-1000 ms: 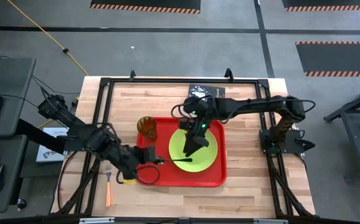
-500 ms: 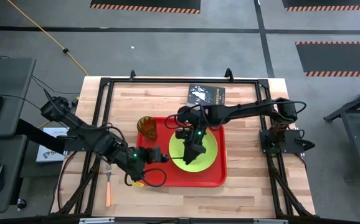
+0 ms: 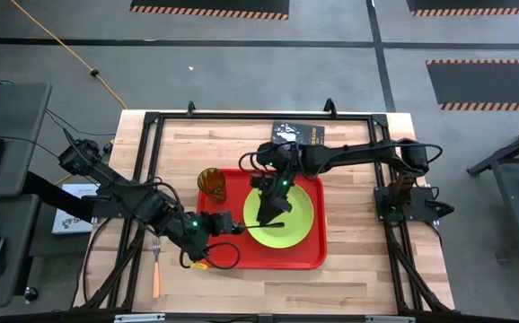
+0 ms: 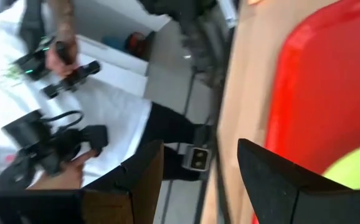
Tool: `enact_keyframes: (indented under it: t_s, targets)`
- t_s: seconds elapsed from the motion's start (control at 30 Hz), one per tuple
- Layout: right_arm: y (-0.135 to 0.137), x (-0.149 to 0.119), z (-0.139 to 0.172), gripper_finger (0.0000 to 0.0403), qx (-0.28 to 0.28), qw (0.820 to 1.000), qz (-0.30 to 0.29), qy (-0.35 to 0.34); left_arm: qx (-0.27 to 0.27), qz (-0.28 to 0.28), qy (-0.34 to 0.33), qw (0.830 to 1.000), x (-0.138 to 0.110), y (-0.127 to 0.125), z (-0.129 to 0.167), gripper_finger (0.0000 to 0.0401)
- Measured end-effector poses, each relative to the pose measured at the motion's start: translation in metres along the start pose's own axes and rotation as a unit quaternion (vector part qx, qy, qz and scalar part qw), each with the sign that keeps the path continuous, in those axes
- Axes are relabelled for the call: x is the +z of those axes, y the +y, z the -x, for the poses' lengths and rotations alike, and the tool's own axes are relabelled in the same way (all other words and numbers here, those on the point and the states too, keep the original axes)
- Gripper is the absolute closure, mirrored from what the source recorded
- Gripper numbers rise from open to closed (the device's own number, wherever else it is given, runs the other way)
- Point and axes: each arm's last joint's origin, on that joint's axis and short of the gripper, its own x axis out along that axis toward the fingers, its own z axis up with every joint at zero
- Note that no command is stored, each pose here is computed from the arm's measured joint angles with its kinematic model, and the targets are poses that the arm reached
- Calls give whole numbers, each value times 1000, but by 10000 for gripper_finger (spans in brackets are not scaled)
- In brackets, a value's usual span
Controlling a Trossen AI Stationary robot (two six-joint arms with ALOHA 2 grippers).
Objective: Pick and place plate/cup/fork/spoon on tray
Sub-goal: Put the black spoon on the red tray to the bottom of the green cup
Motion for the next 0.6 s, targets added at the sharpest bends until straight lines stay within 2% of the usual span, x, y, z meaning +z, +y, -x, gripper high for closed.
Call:
enact_keyframes:
  t_s: [0.13, 0.4, 0.5, 0.6]
  targets:
    - [-3, -2, -1, 206, -36, 999, -9, -7, 5, -1, 12, 1000, -1, 0, 0, 401]
    - [4, -7, -10, 208, -10, 1000, -2, 20, 4, 7, 21, 1000, -6, 2, -3, 401]
    - [5, -9, -12, 224, -10, 1000, -2, 23, 3, 11, 25, 1000, -9, 3, -4, 401]
    - [5, -8, -12, 258, -11, 1000, -1, 23, 2, 12, 24, 1000, -10, 4, -5, 401]
